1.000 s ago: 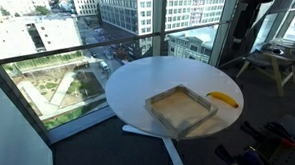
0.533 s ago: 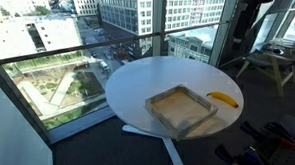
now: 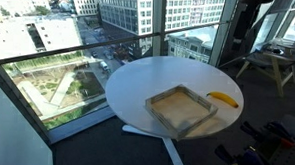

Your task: Put the banana in the box

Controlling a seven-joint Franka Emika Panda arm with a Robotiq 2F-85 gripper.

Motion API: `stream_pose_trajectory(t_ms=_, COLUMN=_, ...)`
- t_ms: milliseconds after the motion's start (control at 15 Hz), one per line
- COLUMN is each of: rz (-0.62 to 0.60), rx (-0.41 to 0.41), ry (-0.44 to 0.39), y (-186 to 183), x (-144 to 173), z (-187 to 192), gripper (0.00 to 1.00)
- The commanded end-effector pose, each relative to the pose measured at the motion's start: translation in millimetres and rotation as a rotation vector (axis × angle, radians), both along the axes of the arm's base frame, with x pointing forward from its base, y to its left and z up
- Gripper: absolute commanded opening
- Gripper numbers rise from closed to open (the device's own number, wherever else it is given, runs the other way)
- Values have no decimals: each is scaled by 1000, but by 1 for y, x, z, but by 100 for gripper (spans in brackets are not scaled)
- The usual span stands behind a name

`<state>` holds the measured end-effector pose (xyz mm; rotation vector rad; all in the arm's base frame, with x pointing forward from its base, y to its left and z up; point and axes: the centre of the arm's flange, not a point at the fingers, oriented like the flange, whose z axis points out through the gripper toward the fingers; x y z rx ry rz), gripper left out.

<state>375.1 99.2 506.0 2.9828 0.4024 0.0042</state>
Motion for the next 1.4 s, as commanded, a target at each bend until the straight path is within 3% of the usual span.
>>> stream_pose_trajectory(t_ms=0, rz=5, rx=5, ry=-3, y=3, x=4, z=-1, gripper=100)
stream_pose_trajectory(t_ms=400, rz=20, rx=56, ry=-37, y=1, x=17, z=-1, gripper=100)
stream_pose_trajectory(t_ms=1333, rz=-81, rx=166, ry=-104, y=-49, x=35, z=1, gripper=100)
